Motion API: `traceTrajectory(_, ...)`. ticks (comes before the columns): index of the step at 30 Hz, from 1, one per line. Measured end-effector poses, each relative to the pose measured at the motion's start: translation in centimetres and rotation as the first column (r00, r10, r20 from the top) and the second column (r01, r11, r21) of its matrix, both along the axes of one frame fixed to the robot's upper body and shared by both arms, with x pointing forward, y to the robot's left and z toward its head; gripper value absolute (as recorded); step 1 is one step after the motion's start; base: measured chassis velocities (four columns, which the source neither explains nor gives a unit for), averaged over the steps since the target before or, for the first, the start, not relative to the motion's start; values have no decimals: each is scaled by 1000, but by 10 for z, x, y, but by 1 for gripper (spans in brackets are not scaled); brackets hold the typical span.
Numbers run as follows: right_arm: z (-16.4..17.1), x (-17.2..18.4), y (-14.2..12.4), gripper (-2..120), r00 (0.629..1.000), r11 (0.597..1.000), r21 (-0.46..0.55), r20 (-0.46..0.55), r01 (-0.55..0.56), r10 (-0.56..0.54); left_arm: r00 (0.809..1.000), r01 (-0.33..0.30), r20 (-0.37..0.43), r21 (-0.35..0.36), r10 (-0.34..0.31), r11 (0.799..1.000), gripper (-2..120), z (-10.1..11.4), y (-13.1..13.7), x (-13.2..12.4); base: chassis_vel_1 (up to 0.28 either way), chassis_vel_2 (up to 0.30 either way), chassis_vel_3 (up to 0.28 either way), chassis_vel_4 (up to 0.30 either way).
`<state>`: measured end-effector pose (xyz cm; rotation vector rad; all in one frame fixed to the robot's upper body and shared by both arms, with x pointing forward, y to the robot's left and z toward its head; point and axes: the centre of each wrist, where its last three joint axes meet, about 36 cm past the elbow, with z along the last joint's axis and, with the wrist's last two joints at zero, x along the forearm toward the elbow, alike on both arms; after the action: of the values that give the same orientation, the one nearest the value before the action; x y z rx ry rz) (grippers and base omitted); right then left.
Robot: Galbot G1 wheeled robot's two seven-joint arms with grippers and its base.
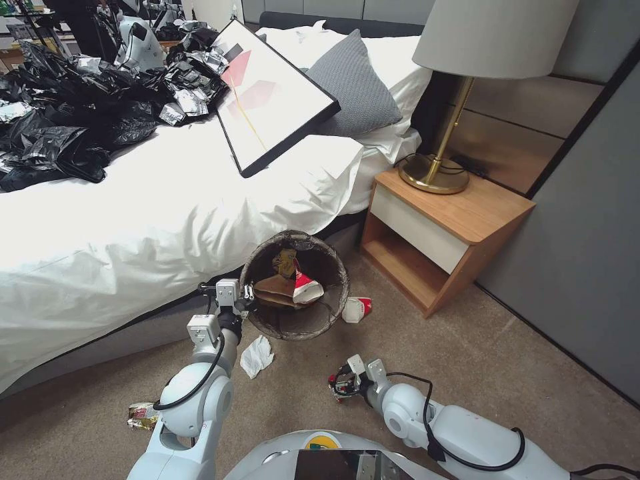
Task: Pick up the trash bin, then pick up the garbage from the floor and place it into the trash bin.
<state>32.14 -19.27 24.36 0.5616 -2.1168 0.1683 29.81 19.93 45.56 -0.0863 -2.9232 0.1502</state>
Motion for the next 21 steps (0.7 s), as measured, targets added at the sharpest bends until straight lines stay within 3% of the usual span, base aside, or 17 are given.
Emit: traceTrajectory(21, -14, -4, 9, 100, 1000, 1000, -17, 2, -20, 20, 1000, 5, 4, 1, -5, 1000, 0, -1, -1, 0, 0, 0, 0, 0)
